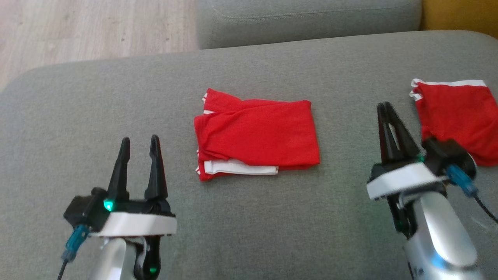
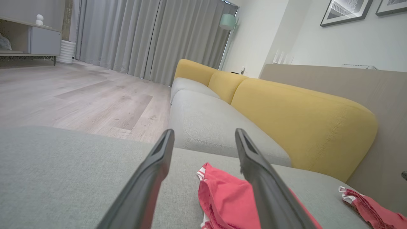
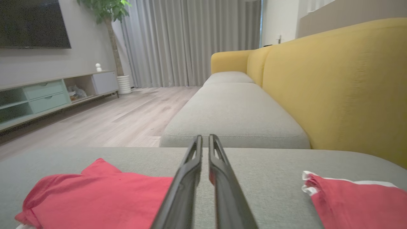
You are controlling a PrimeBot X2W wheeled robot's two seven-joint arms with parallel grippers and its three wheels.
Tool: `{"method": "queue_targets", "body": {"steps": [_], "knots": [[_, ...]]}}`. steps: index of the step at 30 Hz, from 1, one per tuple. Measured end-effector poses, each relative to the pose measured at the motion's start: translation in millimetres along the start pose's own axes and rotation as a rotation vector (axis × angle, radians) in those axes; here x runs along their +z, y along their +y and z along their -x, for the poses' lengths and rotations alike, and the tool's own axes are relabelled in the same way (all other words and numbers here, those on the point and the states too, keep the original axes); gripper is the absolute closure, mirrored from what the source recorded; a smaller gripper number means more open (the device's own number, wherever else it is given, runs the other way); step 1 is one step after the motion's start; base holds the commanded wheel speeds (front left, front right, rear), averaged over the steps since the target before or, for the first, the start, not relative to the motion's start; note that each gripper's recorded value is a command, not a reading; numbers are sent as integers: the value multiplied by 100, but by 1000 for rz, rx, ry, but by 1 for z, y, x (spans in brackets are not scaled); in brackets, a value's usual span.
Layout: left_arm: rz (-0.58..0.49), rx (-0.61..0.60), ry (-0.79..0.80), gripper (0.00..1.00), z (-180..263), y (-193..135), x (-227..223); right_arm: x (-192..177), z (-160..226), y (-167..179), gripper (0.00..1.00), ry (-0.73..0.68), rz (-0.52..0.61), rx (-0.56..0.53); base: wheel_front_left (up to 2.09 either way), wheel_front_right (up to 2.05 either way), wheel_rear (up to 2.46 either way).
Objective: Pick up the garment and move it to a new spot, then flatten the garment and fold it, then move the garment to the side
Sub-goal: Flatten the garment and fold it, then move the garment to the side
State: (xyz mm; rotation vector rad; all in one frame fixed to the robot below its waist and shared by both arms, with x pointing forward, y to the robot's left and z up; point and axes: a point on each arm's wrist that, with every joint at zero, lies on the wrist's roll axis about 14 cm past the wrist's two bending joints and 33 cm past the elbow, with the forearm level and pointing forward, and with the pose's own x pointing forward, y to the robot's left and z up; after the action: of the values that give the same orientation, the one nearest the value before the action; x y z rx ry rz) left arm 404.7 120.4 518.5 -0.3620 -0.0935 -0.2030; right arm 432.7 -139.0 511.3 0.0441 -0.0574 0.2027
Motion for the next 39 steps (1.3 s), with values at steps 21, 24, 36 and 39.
{"method": "queue_targets", "body": {"steps": [21, 24, 36, 39], "knots": [[22, 7, 42, 0, -1, 2, -17, -13, 22, -8, 0, 19, -20, -46, 0, 0, 0], [22, 9, 51, 0, -1, 3, -20, -21, 16, -4, 0, 45, -11, -29, 0, 0, 0], [6, 33, 67, 0, -11, 18, -26, -96, -42, 34, 0, 332, -73, 91, 0, 0, 0], [6, 62, 71, 0, -9, 28, -27, -125, -47, 55, 0, 461, -93, 146, 0, 0, 0]]}}
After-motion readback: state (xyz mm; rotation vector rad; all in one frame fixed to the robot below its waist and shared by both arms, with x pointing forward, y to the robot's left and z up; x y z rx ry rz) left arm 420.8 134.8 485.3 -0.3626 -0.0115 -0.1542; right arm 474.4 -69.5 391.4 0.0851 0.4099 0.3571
